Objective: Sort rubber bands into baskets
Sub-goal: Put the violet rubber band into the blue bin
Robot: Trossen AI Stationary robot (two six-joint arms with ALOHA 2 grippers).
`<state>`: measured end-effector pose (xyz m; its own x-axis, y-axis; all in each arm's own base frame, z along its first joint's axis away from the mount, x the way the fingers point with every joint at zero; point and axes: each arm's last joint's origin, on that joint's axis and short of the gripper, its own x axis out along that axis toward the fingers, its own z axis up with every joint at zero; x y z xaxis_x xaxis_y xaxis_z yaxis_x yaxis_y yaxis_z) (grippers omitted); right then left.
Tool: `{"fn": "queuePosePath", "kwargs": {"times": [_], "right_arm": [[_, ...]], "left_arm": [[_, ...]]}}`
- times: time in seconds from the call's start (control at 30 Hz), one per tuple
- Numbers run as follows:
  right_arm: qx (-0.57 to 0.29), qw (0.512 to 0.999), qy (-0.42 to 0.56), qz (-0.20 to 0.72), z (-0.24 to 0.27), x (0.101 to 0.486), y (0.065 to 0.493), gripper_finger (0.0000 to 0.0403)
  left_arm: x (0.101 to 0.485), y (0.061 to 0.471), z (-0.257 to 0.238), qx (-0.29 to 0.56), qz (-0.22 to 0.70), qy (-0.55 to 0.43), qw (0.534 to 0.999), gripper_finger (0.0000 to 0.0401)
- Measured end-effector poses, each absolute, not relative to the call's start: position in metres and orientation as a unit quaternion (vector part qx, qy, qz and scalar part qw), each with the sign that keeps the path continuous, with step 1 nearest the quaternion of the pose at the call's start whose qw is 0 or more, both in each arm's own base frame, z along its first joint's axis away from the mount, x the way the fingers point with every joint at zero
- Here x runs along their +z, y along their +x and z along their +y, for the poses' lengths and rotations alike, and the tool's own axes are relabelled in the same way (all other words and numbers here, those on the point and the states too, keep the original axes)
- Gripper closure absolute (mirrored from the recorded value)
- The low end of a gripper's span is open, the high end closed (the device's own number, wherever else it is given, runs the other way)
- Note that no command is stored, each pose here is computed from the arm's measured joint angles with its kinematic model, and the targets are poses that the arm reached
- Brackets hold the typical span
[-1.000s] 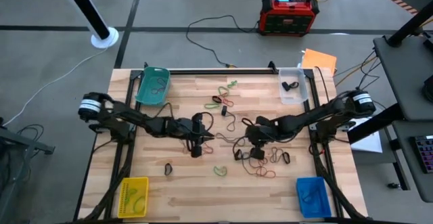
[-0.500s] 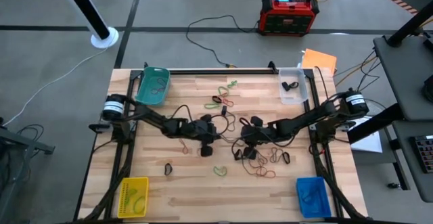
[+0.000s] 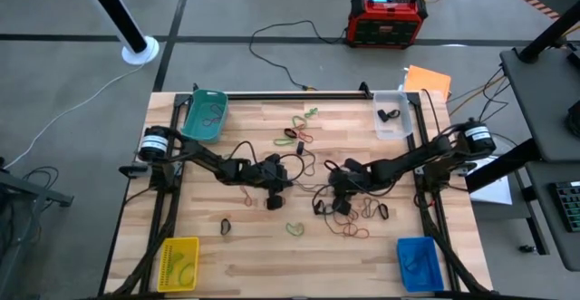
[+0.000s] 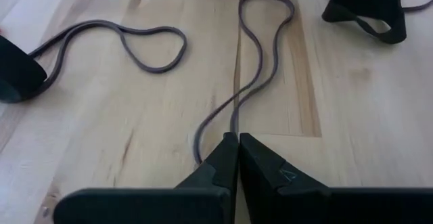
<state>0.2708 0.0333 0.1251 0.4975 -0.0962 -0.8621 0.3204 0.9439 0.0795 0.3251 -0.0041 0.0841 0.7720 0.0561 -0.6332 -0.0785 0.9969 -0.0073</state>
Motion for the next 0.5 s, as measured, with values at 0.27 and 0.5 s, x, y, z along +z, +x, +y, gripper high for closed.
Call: {"fn": "queuePosePath", "kwargs": {"times": [0.27,0.5], "right_arm": [[-0.096,0.903,0.076,0.412,0.034,0.109,0.297,0.0286],[-0.103,0.916,0.047,0.384,0.033,0.1,0.317,0.0276]], "left_arm": [[0.082,0.327,-0.004,0.036,0.33,-0.028,0.943,0.0401],[0.081,0.326,-0.004,0.035,0.331,-0.028,0.943,0.0401]]}}
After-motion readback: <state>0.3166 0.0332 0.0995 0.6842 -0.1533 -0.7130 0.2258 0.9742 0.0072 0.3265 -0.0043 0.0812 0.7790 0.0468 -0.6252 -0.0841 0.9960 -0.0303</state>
